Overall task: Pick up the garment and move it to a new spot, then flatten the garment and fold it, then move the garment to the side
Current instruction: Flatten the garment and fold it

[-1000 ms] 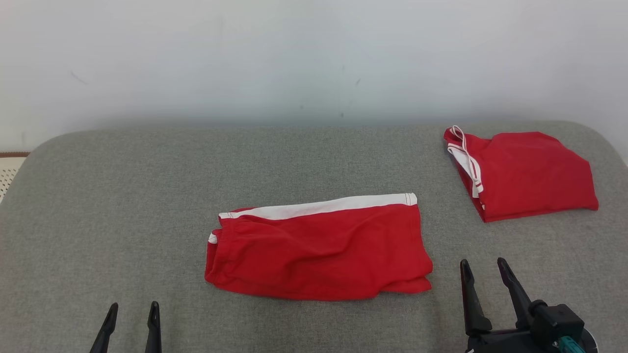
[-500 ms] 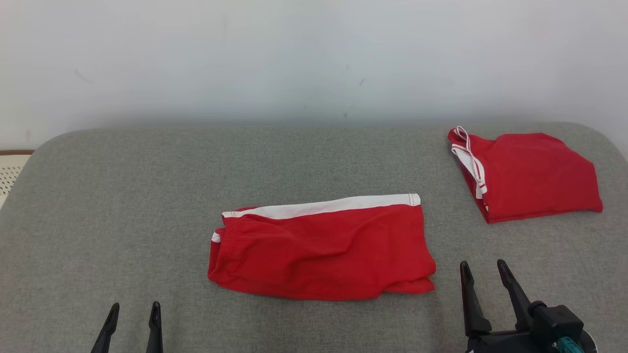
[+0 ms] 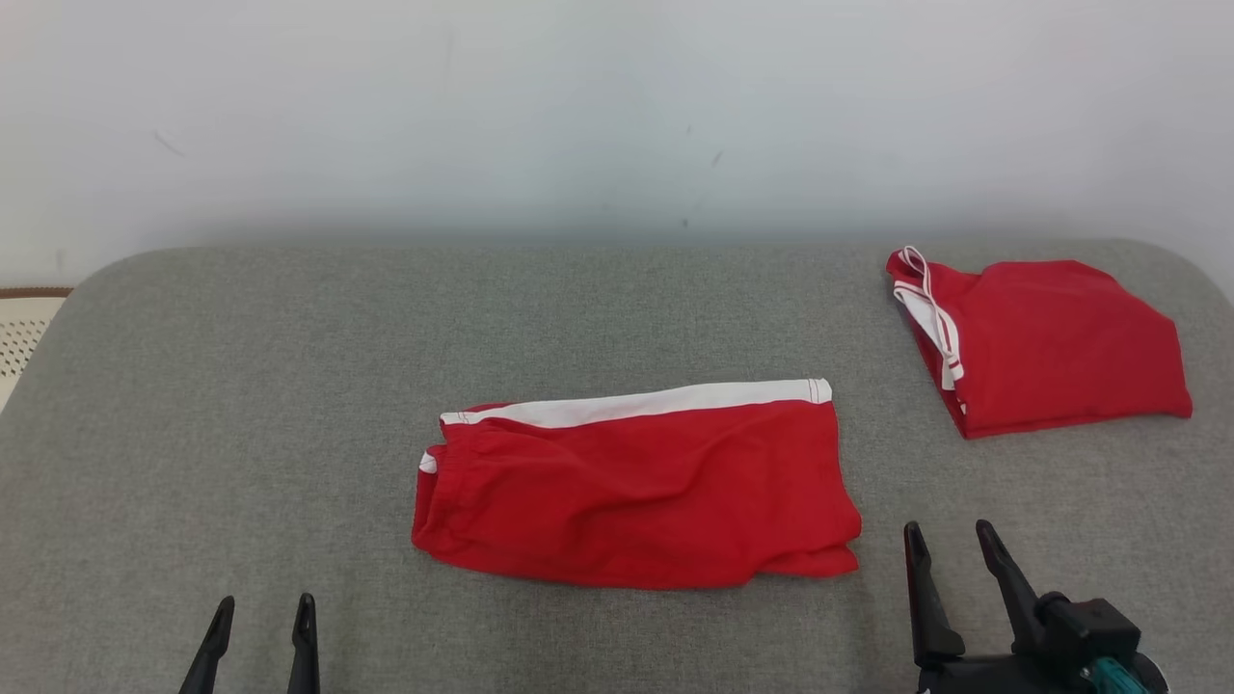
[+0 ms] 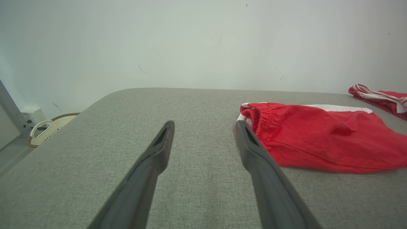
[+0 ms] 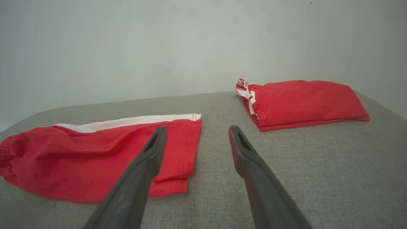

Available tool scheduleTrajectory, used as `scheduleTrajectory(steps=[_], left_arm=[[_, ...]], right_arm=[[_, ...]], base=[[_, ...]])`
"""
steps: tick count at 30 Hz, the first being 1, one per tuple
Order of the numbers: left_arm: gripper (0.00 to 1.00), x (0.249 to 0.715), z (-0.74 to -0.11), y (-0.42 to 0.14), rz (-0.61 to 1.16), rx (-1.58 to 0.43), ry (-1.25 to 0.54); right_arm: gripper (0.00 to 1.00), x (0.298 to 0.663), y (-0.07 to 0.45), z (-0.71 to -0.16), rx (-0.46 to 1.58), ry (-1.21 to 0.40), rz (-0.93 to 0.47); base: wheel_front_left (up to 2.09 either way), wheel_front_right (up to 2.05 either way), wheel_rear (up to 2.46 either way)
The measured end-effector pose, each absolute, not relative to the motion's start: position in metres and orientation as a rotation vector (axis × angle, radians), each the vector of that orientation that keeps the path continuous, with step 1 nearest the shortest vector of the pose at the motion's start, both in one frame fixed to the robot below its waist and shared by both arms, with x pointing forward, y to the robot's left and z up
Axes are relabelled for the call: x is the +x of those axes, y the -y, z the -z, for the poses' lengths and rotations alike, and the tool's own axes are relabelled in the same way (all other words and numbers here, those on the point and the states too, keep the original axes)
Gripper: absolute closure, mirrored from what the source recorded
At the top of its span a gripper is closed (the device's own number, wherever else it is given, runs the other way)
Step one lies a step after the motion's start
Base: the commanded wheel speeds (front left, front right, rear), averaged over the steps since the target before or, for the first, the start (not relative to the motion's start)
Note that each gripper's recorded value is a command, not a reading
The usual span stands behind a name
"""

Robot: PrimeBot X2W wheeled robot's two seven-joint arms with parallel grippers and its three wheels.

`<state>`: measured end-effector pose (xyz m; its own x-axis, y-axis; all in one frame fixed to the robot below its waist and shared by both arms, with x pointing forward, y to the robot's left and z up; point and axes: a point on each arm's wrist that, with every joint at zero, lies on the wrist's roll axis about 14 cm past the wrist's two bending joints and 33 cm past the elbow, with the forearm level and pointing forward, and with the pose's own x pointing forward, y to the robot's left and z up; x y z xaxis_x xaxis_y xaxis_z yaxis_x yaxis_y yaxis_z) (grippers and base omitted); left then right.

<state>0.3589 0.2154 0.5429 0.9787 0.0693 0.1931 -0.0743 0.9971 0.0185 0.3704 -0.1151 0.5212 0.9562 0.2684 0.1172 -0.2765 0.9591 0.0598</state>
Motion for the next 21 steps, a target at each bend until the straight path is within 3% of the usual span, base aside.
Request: scheduleTrajectory(steps=[12,21], left_arm=[[0.0,0.362,-0.539,-0.213,-0.064,0.018,0.181],[0.0,0.363,-0.534,-0.219,-0.083,0.012,0.165]], right_arm=[[0.0,0.416,0.108,-0.509,0.06,0.016,-0.318],[0.0,0.464,0.107,-0.471,0.057,-0.22,-0.312]], base=[[0.0,0.0,0.0],[0.0,0.0,0.0]])
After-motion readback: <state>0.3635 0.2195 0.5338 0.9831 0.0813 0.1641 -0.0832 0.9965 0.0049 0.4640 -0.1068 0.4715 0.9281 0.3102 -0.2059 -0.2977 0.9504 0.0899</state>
